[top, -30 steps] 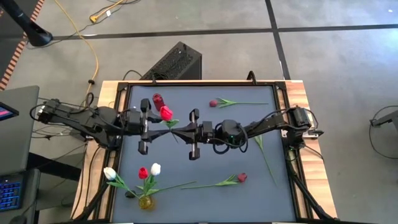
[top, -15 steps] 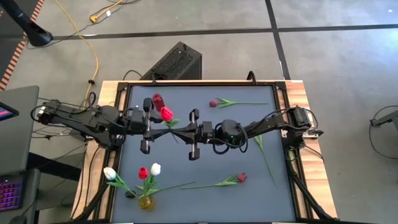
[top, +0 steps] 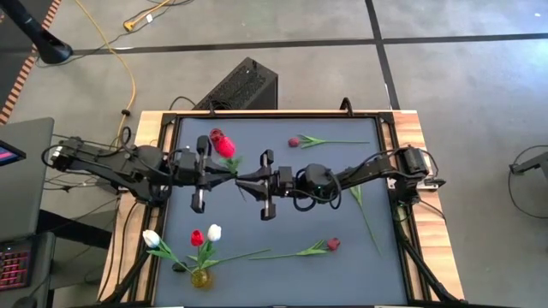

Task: Sort flowers into vase by color
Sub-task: Put the red tulip into the yellow vase

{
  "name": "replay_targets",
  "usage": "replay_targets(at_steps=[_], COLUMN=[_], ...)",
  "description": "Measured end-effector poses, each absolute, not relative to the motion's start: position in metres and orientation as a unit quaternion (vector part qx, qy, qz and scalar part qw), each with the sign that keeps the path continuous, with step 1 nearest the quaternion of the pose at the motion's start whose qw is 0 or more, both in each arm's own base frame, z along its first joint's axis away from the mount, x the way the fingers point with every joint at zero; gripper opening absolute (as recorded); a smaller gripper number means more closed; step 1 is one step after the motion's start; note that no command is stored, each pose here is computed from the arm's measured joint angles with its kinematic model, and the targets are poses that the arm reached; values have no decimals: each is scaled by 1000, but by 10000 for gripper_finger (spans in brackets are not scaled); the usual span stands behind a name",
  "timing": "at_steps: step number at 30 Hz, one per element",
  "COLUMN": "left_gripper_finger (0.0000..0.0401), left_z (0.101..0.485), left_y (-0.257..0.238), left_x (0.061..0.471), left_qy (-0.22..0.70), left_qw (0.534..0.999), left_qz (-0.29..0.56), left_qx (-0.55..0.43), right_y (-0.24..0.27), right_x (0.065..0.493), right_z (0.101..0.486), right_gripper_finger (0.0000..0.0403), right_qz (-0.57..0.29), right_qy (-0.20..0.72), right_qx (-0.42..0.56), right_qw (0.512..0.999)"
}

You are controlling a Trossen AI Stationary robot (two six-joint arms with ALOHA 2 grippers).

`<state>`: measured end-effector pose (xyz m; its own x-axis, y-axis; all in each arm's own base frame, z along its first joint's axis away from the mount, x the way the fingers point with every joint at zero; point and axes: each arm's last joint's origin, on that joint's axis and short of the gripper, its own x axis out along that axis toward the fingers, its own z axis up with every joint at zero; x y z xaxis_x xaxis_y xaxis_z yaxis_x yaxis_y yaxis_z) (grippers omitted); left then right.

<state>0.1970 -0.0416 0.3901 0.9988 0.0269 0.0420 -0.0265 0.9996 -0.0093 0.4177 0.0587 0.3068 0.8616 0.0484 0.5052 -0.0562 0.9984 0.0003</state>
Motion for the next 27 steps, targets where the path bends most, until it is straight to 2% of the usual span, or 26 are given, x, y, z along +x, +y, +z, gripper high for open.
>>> replay_targets(at_steps=[9,11,13,16,20,23,27], left_gripper_finger=[1,0,0,0,0,0,0], left_z=[410,416,421,427,439,446,449], left_y=[-36,-35,-35,-36,-36,-34,-31], left_x=[173,163,153,137,117,106,95], left_qy=[-6,1,9,12,-23,-42,-54], left_qw=[1000,1000,999,998,995,994,992], left_qz=[15,9,-6,-41,-78,-87,-93], left_qx=[-10,-22,-32,-49,-62,-60,-68], right_y=[65,70,78,93,120,145,177], right_x=[417,418,416,404,382,369,353], right_z=[306,303,300,299,299,295,294], right_gripper_finger=[210,230,240,241,222,202,171], right_qz=[38,46,59,76,91,106,141], right_qy=[-229,-194,-122,30,186,250,285], right_qx=[12,16,31,56,99,120,155], right_qw=[973,980,990,995,973,955,935])
